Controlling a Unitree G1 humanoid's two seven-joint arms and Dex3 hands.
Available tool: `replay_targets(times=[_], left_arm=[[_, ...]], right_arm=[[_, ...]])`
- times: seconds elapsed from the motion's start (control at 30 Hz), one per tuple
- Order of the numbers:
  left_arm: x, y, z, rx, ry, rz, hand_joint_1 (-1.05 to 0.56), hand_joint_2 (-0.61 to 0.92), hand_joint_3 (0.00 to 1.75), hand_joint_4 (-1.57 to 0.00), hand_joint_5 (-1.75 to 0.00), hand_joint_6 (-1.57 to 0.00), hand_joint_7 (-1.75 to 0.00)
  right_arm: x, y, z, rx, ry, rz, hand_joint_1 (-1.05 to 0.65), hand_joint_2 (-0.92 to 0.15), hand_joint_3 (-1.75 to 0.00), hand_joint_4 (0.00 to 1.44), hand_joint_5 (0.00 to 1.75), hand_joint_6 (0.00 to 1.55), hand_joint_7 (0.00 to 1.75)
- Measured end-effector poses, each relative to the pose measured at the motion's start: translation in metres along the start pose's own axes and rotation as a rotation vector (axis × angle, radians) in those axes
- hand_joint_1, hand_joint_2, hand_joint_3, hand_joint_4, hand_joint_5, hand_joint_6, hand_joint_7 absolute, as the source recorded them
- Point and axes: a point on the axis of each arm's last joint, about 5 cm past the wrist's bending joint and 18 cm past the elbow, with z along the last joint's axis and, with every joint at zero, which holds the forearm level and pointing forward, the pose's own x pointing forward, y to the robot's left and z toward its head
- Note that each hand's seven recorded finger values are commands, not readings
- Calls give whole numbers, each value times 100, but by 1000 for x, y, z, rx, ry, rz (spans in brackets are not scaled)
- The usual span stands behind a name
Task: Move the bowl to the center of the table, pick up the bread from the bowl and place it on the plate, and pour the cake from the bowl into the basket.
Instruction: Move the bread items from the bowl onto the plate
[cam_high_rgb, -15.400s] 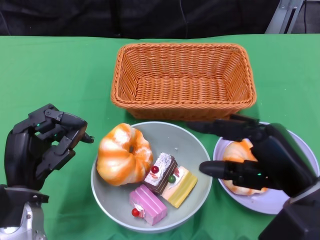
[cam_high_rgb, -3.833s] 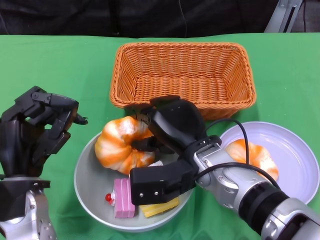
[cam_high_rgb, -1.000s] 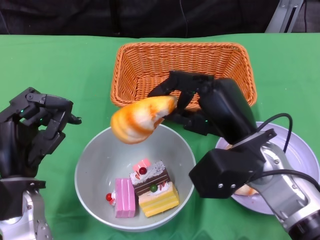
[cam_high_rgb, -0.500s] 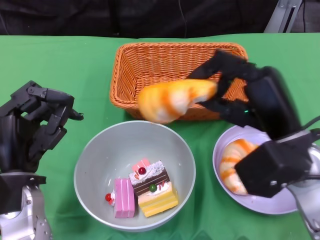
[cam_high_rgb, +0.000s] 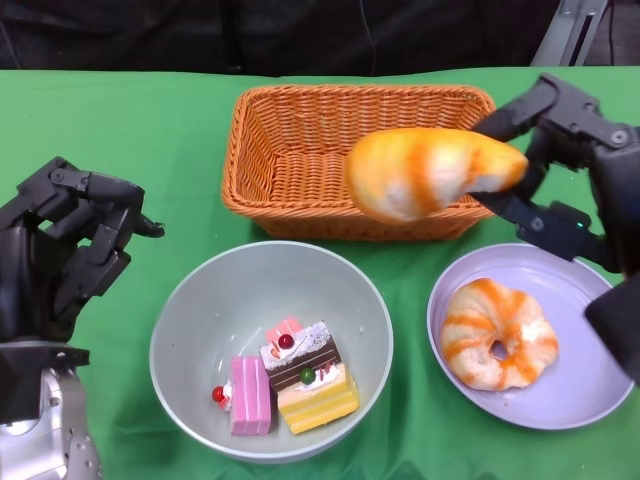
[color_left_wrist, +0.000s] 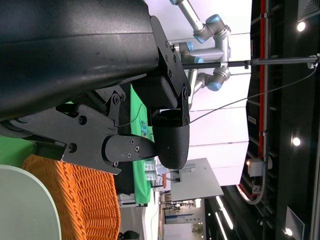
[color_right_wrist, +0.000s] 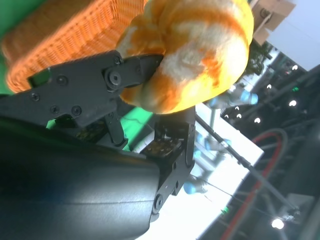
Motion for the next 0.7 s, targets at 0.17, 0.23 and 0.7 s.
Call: replay_targets(times=[0.17,0.23,0.7], left_arm=[[0,0,0,-1,5,0,-12,89,40,-83,-137,-93,-100],[0,1,0,-1,5,1,-13,89,40,-82,-137,-92,-100],[0,3,2,7,2,-1,-12,89,39,-82,-139,-93,-98]], right_arm=[[-12,-17,5,70,108,-13,-15,-57,-88,59,175,49,149],[-18,-24,5,98,153,-9,-13,-62,-83,61,175,47,153],[-48,-37,-11,196,444,72,-4,-73,-74,59,175,41,159]])
